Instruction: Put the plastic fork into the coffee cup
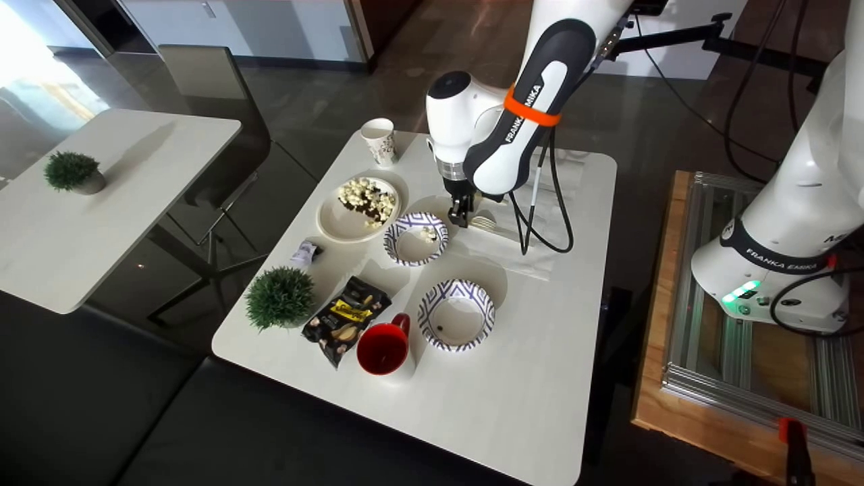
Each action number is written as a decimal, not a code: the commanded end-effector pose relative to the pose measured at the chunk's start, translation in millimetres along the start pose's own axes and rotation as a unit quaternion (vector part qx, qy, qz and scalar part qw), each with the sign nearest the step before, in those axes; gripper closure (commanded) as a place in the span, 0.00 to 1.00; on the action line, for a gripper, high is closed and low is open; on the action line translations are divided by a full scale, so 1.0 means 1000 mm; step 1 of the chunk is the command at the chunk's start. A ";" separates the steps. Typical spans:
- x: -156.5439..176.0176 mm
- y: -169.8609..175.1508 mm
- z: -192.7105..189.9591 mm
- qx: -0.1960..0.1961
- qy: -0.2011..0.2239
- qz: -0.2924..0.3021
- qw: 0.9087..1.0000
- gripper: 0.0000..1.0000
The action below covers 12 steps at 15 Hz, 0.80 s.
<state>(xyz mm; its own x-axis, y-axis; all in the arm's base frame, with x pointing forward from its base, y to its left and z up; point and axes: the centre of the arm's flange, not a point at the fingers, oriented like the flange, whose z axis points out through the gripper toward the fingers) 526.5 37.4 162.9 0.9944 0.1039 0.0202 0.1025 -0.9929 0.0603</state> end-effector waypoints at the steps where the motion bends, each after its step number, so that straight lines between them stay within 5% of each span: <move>1: 0.002 0.008 0.000 0.024 0.008 0.002 1.000 0.45; 3: 0.002 0.011 -0.001 0.038 0.010 0.005 0.999 0.40; 12: -0.001 0.025 -0.001 0.056 0.009 0.015 0.998 0.48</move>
<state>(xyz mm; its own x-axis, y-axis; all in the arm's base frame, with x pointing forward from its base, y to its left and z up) 528.6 18.8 164.1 0.9969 0.0743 0.0271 0.0748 -0.9970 -0.0210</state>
